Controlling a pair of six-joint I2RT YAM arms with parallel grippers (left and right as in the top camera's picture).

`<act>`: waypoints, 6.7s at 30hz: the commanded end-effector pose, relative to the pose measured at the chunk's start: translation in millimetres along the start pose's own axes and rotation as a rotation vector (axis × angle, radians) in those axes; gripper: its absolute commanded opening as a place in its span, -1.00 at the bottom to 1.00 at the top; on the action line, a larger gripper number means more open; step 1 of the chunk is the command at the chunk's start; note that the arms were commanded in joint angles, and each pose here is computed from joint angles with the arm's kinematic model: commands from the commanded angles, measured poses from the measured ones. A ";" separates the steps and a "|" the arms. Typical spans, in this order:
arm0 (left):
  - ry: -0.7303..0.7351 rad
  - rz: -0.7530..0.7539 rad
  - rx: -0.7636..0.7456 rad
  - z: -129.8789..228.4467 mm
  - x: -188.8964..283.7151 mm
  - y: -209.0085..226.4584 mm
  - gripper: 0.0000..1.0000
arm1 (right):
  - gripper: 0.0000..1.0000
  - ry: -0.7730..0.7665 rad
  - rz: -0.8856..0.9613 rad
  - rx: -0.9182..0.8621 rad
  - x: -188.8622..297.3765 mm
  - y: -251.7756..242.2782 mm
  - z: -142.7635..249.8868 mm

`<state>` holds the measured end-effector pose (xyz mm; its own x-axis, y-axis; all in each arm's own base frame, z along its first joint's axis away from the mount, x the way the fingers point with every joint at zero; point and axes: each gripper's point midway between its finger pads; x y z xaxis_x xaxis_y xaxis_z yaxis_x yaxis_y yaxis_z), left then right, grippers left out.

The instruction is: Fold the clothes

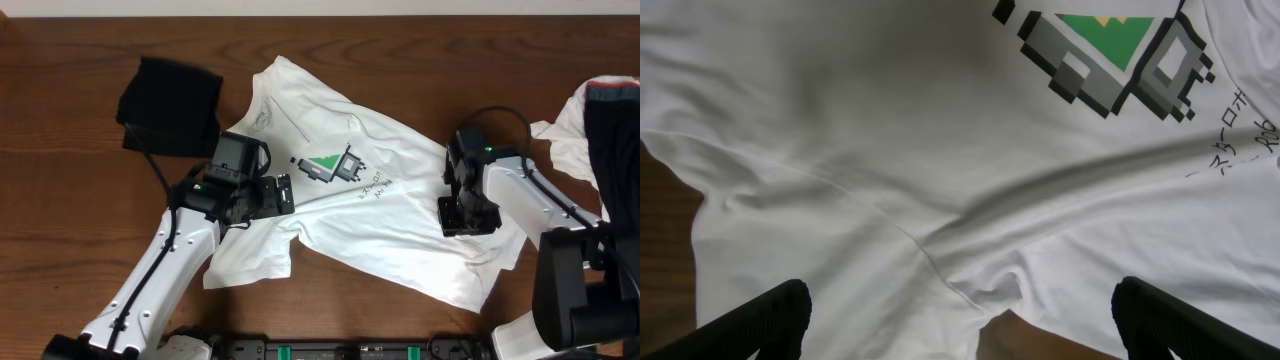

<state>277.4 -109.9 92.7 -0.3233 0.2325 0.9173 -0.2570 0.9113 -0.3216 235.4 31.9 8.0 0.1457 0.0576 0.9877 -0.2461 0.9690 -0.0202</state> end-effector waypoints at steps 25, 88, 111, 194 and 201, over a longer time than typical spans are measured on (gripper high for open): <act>-0.005 -0.002 0.005 1.3 1.8 0.5 0.96 | -0.97 -0.072 0.091 0.041 24.0 -15.8 -22.7; -0.005 -0.002 0.005 1.3 1.8 0.5 0.96 | -0.97 -0.062 0.156 -0.003 24.4 -29.2 -19.8; -0.005 -0.002 0.005 1.3 1.8 0.5 0.96 | -0.98 -0.364 0.312 -0.119 60.4 -117.0 -85.5; -0.005 -0.002 0.005 1.3 1.8 0.5 0.96 | 0.18 -0.357 -0.275 -0.420 65.1 -151.2 -52.3; -0.005 -0.002 0.005 1.3 1.8 0.5 0.96 | 0.10 -0.382 -0.257 -0.394 40.9 -148.8 -55.2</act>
<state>277.1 -109.8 92.5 -0.3223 0.2322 0.9177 -0.2574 0.9114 -0.3210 333.6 -103.4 54.4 -0.2231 -0.1896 0.9562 0.1655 0.9593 0.2288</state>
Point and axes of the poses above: each gripper's point midway between its finger pads, its own x axis back along the fingers, its own y axis along the line the jaws close on, z = x × y, and after that the axes turned 12 degrees about x, right-handed
